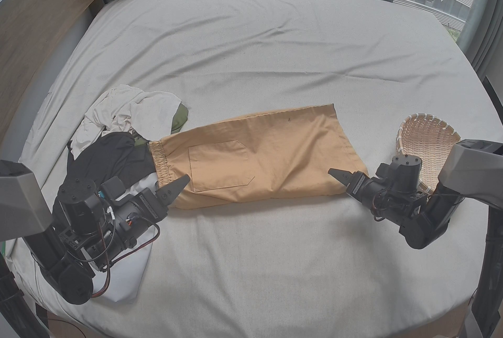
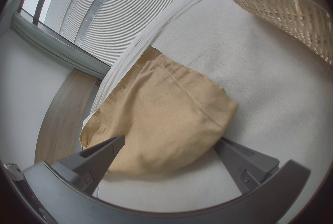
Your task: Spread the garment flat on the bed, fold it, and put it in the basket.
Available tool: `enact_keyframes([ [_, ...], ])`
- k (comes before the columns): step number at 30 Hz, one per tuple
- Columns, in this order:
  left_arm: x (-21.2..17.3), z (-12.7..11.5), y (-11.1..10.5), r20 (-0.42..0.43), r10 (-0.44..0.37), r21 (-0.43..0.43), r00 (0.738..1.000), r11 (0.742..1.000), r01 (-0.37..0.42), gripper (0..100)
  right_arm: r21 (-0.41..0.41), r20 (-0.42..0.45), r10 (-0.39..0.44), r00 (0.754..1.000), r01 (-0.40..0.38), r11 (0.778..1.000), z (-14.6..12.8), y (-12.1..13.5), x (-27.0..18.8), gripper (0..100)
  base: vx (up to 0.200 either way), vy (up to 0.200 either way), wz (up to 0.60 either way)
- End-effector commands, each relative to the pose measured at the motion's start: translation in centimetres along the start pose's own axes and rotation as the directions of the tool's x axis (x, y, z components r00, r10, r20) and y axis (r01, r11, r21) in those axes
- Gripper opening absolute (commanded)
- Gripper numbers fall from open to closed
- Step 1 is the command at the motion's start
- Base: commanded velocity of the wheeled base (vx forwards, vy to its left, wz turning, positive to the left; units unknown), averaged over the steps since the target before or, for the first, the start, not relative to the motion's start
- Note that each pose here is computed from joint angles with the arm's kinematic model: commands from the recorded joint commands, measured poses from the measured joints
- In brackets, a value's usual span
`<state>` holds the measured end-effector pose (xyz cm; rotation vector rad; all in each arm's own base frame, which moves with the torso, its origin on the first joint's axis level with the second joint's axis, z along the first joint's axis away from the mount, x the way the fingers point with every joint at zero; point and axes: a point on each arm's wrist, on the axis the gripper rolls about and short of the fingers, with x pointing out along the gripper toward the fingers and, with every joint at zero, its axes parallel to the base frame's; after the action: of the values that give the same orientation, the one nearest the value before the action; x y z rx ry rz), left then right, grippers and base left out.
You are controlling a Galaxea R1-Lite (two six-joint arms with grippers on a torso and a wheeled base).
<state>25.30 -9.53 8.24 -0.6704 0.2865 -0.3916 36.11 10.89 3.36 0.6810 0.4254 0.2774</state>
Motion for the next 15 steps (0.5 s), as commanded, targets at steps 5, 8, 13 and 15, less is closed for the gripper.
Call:
enact_keyframes([
  [5, 0.1, -0.1, 0.2, -0.003, 0.008, 0.000, 1.000, 1.000, -0.008, 100, -0.001, 0.021, 0.009, 1.000, -0.009, 1.000, 0.0, -0.2, 3.3, 100, 0.000, 0.000, 0.00],
  [8, 0.1, -0.1, 0.2, -0.003, 0.008, 0.000, 1.000, 1.000, -0.008, 100, 0.013, 0.033, 0.021, 0.999, -0.021, 1.000, 0.3, 0.2, 3.6, 100, 0.000, 0.000, 0.00],
  [13, 0.2, -0.1, 0.1, -0.001, 0.008, 0.000, 1.000, 1.000, -0.008, 100, 0.046, 0.047, 0.050, 0.998, -0.052, 0.998, 0.4, 1.1, 3.9, 100, 0.000, 0.000, 0.00],
  [15, 0.2, -0.1, 0.2, -0.001, 0.012, 0.000, 1.000, 1.000, -0.012, 100, 0.052, 0.044, 0.051, 0.998, -0.053, 0.997, 0.3, 1.1, 3.9, 0, 0.000, 0.000, 0.00],
])
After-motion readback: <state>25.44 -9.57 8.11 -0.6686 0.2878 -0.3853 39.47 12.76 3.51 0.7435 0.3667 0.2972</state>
